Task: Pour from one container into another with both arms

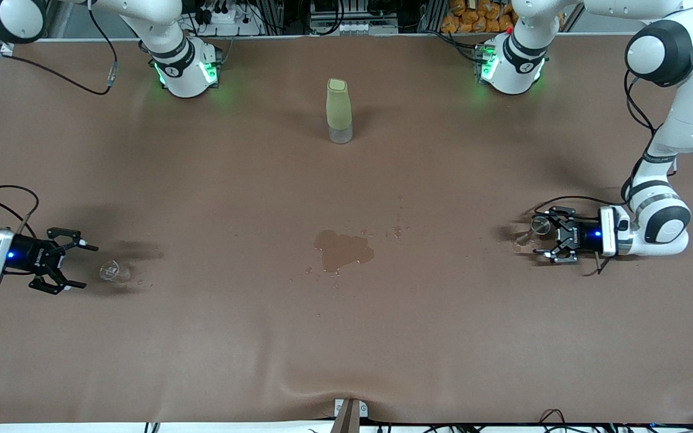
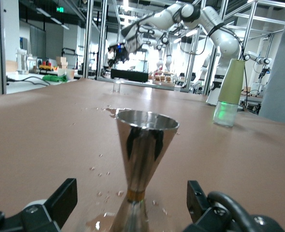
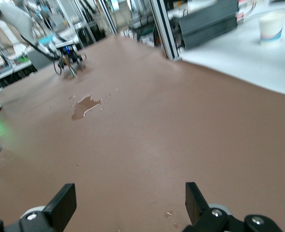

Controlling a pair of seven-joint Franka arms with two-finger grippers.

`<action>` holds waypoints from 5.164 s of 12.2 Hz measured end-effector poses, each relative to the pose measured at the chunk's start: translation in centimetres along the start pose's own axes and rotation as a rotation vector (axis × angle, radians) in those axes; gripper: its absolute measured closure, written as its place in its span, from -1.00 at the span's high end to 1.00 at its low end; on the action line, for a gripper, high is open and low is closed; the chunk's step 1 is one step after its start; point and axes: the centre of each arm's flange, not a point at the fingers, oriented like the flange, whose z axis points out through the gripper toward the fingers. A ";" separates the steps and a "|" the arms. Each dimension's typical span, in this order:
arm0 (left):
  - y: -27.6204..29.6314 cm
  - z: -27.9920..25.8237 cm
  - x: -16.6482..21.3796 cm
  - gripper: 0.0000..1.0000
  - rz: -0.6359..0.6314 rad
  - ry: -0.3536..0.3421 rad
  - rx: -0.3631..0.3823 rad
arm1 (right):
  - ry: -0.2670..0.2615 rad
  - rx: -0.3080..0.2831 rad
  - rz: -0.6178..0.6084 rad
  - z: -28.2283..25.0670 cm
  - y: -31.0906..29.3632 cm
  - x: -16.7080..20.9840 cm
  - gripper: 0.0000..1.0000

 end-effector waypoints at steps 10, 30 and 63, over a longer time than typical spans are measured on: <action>0.5 -13.8 6.0 1.00 -0.479 -0.265 0.090 | -0.350 -0.200 0.250 -0.1 -6.3 16.1 1.00; 0.0 -5.5 41.5 1.00 -0.936 -0.958 0.469 | -0.667 -0.770 1.024 -5.8 -25.6 29.1 1.00; 5.8 10.9 55.6 1.00 -1.236 -1.010 1.146 | -0.696 -0.822 0.922 -6.3 -28.4 31.4 1.00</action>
